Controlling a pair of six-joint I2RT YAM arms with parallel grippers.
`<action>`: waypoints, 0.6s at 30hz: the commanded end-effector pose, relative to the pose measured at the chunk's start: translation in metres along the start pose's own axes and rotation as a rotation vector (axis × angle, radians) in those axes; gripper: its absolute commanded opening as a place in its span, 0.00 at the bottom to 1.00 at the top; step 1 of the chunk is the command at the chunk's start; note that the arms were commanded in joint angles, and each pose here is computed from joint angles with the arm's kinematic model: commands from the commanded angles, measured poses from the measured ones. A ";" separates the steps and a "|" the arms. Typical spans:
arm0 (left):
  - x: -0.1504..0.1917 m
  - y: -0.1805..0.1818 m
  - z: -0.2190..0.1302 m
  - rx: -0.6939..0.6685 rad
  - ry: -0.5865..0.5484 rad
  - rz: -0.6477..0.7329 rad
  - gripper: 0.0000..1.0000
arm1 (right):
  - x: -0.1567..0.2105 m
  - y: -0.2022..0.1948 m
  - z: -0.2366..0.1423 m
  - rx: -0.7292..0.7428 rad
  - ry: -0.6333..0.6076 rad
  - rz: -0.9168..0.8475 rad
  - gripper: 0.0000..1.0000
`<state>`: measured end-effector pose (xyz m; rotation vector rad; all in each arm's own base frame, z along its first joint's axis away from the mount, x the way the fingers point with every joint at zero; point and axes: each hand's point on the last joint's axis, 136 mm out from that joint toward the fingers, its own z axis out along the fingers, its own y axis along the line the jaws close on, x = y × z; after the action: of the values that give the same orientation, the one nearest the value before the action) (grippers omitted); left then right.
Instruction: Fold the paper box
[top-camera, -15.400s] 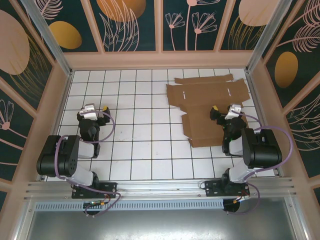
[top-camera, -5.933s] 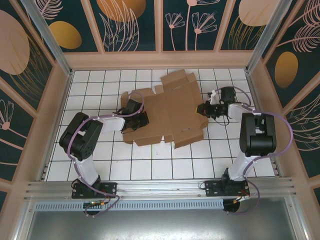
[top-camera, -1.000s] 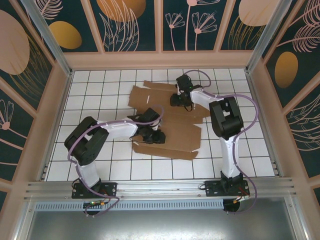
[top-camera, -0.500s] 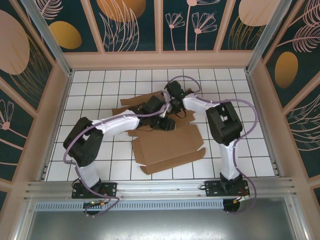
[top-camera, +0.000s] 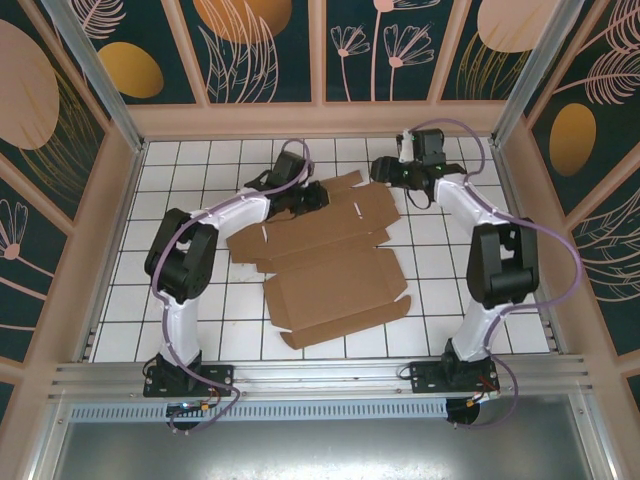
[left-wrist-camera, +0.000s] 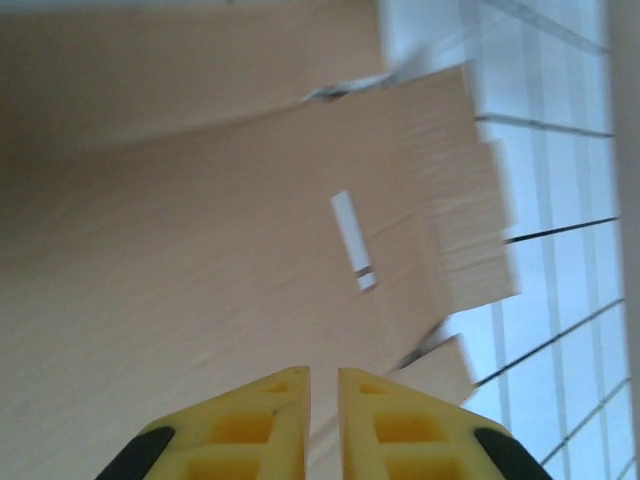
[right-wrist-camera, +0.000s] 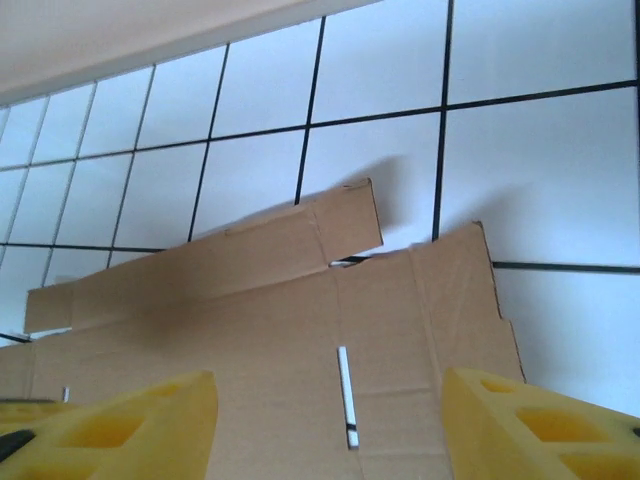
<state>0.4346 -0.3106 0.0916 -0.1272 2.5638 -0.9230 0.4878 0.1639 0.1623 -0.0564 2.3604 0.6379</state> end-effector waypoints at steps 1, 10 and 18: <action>0.004 0.043 -0.011 -0.085 -0.017 -0.116 0.14 | 0.010 0.003 0.029 0.003 0.105 -0.034 0.61; 0.015 0.104 0.004 -0.200 0.030 -0.166 0.13 | 0.004 -0.004 0.100 0.031 0.185 -0.019 0.62; 0.021 0.120 0.013 -0.240 0.063 -0.143 0.12 | 0.016 -0.016 0.140 0.033 0.229 0.020 0.62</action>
<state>0.4311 -0.2381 0.0187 -0.3688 2.6932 -0.7452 0.5656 0.2115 0.0633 -0.1075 2.5577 0.6112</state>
